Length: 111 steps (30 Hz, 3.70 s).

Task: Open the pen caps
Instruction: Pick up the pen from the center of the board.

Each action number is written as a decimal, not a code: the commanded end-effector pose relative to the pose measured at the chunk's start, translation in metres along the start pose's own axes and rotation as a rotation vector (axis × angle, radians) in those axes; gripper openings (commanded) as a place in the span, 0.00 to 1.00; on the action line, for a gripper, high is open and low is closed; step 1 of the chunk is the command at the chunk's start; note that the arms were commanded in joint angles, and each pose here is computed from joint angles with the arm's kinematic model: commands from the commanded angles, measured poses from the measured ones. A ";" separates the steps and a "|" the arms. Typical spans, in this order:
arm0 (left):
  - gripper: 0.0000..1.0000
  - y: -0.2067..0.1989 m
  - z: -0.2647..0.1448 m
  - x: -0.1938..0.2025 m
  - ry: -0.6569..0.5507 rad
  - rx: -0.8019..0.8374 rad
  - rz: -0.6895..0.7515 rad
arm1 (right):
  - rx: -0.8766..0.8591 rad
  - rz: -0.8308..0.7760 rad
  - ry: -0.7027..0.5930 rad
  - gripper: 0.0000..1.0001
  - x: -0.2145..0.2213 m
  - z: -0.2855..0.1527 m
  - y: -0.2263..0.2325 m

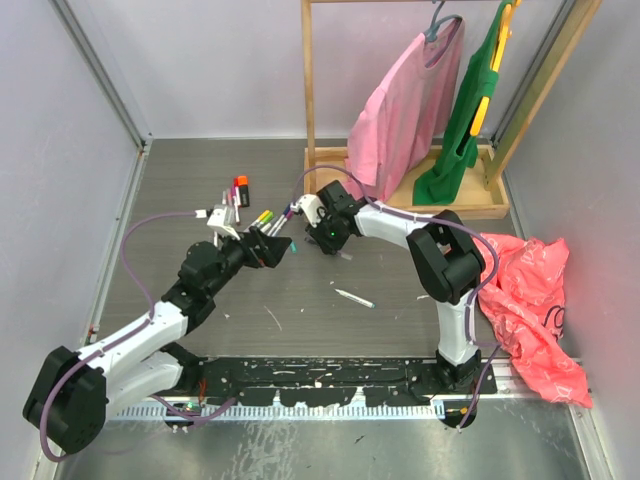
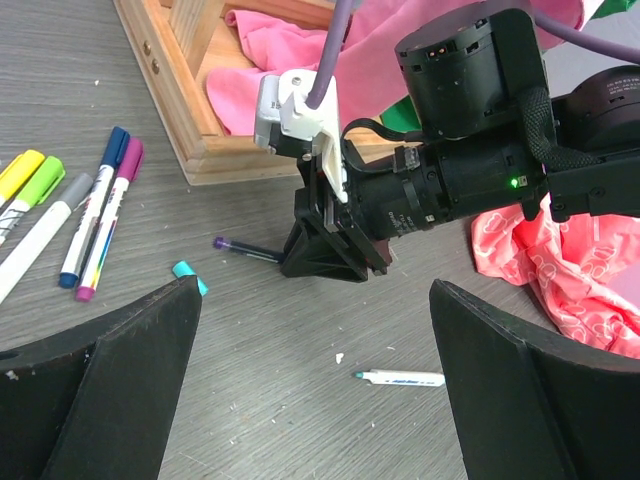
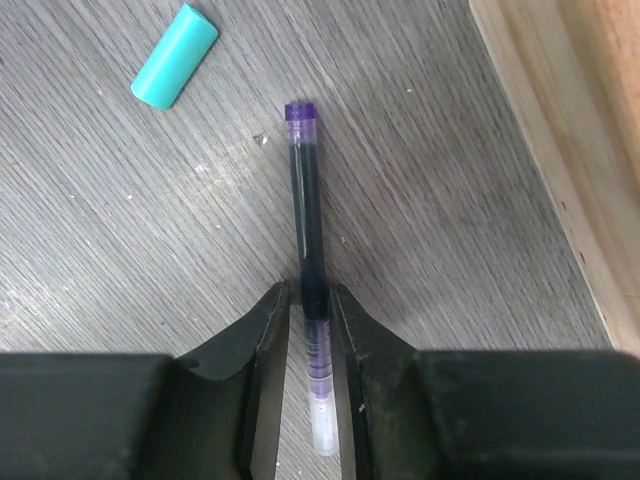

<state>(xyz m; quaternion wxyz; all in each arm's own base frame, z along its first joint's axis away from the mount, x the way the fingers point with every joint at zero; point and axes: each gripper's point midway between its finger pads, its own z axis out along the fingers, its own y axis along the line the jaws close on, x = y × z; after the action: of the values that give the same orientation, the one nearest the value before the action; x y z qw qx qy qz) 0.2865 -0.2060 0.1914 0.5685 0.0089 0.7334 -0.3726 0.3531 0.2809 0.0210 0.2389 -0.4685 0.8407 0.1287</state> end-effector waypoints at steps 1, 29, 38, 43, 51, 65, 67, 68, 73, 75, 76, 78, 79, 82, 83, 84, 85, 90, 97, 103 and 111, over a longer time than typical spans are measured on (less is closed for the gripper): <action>0.98 -0.013 -0.003 -0.024 -0.099 0.050 0.004 | 0.024 -0.014 -0.014 0.26 -0.012 -0.003 -0.005; 0.96 -0.101 -0.064 -0.041 -0.292 0.395 -0.213 | -0.512 0.090 -0.649 0.01 -0.071 -0.220 0.067; 0.92 -0.132 -0.032 -0.039 -0.307 0.321 -0.271 | -0.643 0.133 -0.825 0.01 -0.077 -0.268 0.084; 0.88 -0.140 -0.010 -0.020 -0.269 0.260 -0.272 | -0.652 0.170 -0.813 0.01 -0.077 -0.262 0.081; 0.77 -0.155 0.015 -0.013 -0.268 0.238 -0.315 | -0.639 0.199 -0.798 0.01 -0.075 -0.251 0.076; 0.63 -0.158 0.039 0.018 -0.202 0.202 -0.367 | -0.638 0.222 -0.780 0.01 -0.073 -0.240 0.072; 0.60 -0.160 0.042 0.022 -0.189 0.206 -0.370 | -0.640 0.224 -0.778 0.01 -0.073 -0.239 0.072; 0.59 -0.161 0.044 0.023 -0.185 0.209 -0.372 | -0.641 0.227 -0.775 0.01 -0.073 -0.238 0.072; 0.52 -0.167 0.048 0.030 -0.159 0.227 -0.382 | -0.643 0.234 -0.767 0.01 -0.072 -0.234 0.071; 0.48 -0.168 0.049 0.034 -0.147 0.231 -0.387 | -0.643 0.237 -0.763 0.01 -0.071 -0.233 0.071; 0.46 -0.168 0.050 0.034 -0.147 0.232 -0.393 | -0.642 0.239 -0.761 0.01 -0.072 -0.232 0.070; 0.43 -0.168 0.051 0.038 -0.136 0.234 -0.400 | -0.641 0.242 -0.756 0.01 -0.071 -0.230 0.069; 0.40 -0.168 0.052 0.040 -0.132 0.235 -0.402 | -0.640 0.242 -0.756 0.01 -0.071 -0.230 0.069; 0.32 -0.168 0.053 0.043 -0.127 0.234 -0.408 | -0.638 0.243 -0.752 0.01 -0.070 -0.228 0.069; 0.29 -0.167 0.053 0.044 -0.125 0.233 -0.408 | -0.638 0.243 -0.750 0.01 -0.070 -0.227 0.068; 0.24 -0.167 0.053 0.044 -0.125 0.232 -0.407 | -0.637 0.243 -0.750 0.01 -0.070 -0.227 0.068; 0.19 -0.167 0.053 0.044 -0.125 0.231 -0.405 | -0.638 0.240 -0.749 0.01 -0.070 -0.227 0.069; 0.00 -0.162 0.052 0.047 -0.125 0.220 -0.378 | -0.640 0.207 -0.744 0.01 -0.067 -0.226 0.070; 0.00 -0.152 0.043 0.057 -0.090 0.217 -0.287 | -0.631 0.101 -0.726 0.45 -0.061 -0.232 0.074; 0.00 -0.139 0.030 0.069 0.030 0.256 -0.218 | -0.581 -0.041 -0.725 0.59 -0.053 -0.240 0.073; 0.00 -0.123 -0.003 0.080 0.413 0.347 -0.079 | -0.412 -0.412 -0.682 0.61 -0.025 -0.245 0.073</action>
<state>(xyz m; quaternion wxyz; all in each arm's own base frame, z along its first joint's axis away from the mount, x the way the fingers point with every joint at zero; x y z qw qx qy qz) 0.2338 -0.3276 0.1874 0.4597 0.0399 0.7356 -0.4959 0.2503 0.2451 0.2346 0.3792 -0.4932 0.6292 0.4659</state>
